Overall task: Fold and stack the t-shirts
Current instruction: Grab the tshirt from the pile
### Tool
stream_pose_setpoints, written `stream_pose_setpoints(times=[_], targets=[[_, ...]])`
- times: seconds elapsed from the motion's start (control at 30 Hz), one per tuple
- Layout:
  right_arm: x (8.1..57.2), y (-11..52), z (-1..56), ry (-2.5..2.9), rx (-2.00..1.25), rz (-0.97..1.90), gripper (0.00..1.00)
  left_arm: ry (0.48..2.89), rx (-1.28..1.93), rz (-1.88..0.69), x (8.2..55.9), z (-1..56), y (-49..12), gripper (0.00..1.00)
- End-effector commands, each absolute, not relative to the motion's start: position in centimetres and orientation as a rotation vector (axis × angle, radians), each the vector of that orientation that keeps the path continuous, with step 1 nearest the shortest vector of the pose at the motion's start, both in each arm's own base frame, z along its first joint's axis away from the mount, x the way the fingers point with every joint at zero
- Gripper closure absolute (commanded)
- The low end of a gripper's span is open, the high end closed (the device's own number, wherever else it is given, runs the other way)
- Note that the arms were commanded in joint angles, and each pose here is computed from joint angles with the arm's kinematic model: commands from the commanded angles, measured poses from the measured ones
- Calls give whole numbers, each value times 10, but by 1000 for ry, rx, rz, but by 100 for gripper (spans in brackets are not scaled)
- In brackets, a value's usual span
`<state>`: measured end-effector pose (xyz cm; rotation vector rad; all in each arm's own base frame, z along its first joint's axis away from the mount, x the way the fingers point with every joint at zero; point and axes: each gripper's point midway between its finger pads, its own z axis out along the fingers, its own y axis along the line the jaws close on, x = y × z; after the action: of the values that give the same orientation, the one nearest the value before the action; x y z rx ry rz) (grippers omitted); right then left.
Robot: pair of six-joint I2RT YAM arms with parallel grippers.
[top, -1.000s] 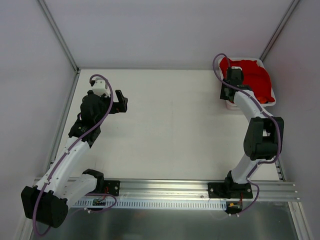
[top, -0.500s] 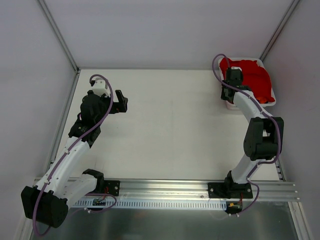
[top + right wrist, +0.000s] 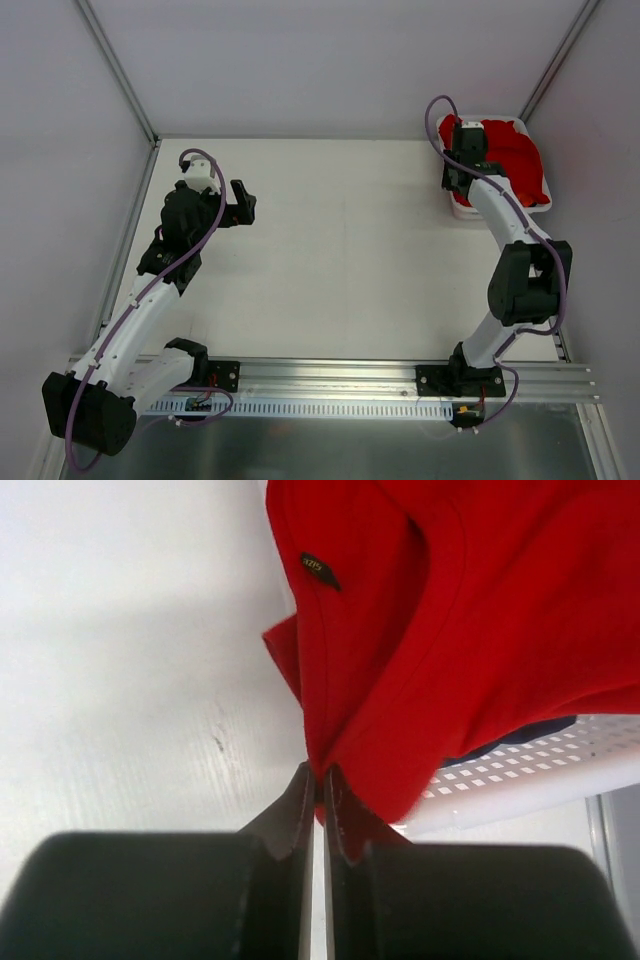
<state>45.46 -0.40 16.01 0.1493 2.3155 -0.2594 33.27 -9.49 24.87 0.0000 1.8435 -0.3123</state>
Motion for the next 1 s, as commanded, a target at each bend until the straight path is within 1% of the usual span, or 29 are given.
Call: stream_pose_setpoints(times=[0.0,0.13,0.23,0.27,0.33,0.53,0.7,0.73,0.8,0.83,0.97], targets=[[456,13,259,2122,98,-207,100,1808,17,-370,332,257,-105,1],[446,29,317,2027,44,-167,100,1809,17,-372,332,257,-105,1],[431,41,365,1935,1,-124,100,1816,14,-373,333,254,-105,1],[422,47,390,1886,-15,-98,100,1816,17,-375,333,254,-106,1],[412,50,413,1838,-27,-73,100,1819,16,-377,333,253,-107,1],[363,62,501,1621,-69,47,100,1818,15,-387,333,252,-108,1],[329,69,554,1462,-94,149,100,1817,11,-391,333,252,-108,1],[314,69,567,1412,-95,176,100,1820,12,-392,333,251,-109,1],[301,75,585,1331,-115,228,100,1819,12,-394,332,251,-109,1],[284,74,605,1254,-110,258,100,1819,11,-393,332,251,-108,1],[246,82,640,1099,-150,356,100,1822,12,-396,331,249,-109,1]])
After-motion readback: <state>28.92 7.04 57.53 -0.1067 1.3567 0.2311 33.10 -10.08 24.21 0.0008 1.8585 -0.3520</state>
